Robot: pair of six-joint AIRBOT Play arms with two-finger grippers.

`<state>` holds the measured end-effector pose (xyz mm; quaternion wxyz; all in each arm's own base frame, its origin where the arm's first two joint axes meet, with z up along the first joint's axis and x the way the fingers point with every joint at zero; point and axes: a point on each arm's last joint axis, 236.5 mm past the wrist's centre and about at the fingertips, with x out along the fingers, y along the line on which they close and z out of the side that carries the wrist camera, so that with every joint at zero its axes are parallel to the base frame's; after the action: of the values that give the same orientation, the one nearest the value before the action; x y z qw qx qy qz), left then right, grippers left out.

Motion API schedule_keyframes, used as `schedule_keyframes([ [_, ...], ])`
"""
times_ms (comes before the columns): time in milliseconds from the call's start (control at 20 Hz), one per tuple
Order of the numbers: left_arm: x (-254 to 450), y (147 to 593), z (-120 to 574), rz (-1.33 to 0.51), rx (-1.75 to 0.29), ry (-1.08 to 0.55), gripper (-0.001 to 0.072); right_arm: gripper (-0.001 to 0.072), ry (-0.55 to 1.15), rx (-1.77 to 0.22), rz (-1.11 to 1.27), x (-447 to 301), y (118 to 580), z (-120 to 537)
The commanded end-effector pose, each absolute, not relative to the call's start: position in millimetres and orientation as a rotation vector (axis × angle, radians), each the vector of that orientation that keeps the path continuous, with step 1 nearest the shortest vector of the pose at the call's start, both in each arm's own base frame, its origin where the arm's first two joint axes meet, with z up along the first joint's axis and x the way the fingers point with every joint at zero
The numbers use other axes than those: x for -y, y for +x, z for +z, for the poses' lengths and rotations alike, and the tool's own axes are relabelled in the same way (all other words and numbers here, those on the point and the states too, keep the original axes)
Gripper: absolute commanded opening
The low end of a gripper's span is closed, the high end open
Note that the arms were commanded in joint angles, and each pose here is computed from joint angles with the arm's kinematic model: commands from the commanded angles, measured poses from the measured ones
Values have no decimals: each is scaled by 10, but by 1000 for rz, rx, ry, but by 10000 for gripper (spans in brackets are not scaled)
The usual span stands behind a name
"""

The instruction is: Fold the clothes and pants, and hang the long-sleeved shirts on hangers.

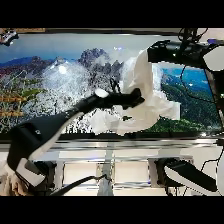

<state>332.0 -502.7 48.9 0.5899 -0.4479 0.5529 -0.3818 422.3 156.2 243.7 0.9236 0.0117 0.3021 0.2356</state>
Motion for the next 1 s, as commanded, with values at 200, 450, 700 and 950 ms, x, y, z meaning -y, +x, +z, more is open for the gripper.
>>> schedule_keyframes([
  [200,3231,3623,1521,-920,-1030,-480,5,25,28,-531,423,-1450,4348,2634],
  [450,2524,3508,2668,-913,-660,-115,5,25,120,-449,497,-1636,4213,3156],
  [700,2426,2949,4353,-972,-111,186,5,25,115,-118,627,-1915,3609,4639],
  [950,2298,2464,5131,-954,133,269,5,25,106,75,658,-1821,3043,5406],
])
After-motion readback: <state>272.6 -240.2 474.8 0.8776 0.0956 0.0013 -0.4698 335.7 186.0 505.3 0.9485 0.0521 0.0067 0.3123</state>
